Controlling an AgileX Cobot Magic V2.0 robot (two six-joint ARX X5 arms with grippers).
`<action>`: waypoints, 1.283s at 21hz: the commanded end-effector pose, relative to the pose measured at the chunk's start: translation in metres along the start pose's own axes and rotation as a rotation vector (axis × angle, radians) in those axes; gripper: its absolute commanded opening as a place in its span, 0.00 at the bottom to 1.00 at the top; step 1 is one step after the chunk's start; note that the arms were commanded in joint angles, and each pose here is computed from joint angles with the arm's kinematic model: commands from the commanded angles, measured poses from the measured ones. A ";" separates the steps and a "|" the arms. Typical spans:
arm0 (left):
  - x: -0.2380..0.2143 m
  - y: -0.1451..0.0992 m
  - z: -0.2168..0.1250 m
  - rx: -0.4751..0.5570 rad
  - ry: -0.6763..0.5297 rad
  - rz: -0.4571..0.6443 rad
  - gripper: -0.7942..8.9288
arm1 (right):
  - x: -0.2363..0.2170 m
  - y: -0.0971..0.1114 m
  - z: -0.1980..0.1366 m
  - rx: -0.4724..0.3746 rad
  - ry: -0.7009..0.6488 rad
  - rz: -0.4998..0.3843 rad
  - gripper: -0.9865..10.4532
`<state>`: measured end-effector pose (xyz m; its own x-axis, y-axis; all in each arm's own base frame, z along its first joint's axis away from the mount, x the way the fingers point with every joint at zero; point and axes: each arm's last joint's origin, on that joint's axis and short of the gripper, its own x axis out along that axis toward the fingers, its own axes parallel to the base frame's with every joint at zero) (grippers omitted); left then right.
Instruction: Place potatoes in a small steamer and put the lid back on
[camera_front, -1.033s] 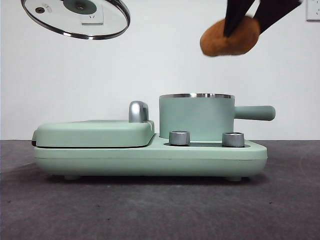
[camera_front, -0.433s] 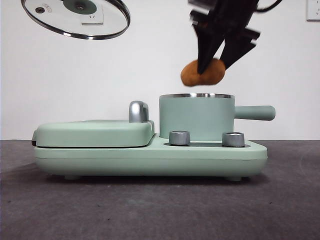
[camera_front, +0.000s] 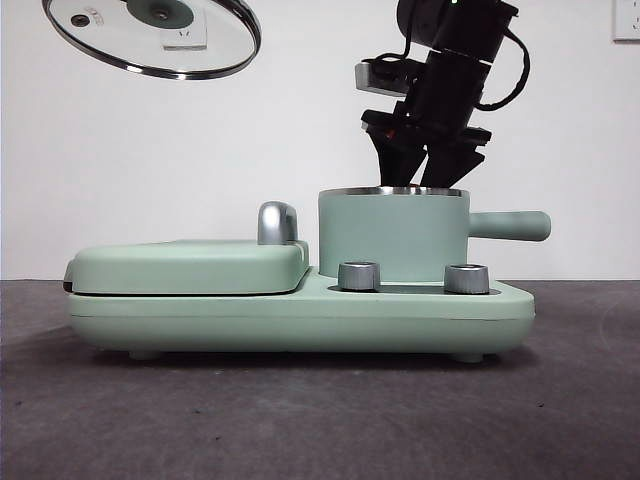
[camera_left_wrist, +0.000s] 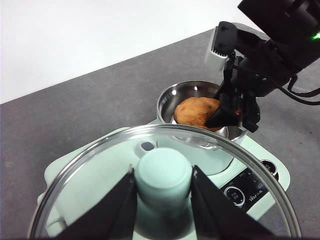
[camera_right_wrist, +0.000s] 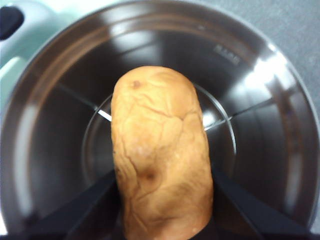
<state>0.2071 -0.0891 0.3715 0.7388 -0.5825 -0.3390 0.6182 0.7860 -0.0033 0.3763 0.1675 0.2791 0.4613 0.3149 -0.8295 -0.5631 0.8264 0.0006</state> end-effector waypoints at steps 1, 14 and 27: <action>-0.003 -0.001 0.007 0.006 -0.044 0.000 0.09 | 0.010 -0.001 0.005 -0.015 -0.007 0.000 0.28; -0.003 -0.001 0.007 0.006 -0.044 0.000 0.09 | 0.013 -0.001 0.007 -0.025 -0.024 0.001 0.37; -0.001 -0.001 0.006 0.003 -0.036 -0.001 0.09 | -0.157 0.021 -0.038 -0.035 -0.332 -0.032 0.31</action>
<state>0.2071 -0.0891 0.3713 0.7385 -0.5824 -0.3396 0.6181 0.7861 -0.0039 0.2663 0.1170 0.3840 0.6646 0.4218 -0.6168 -0.5649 0.8239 -0.0454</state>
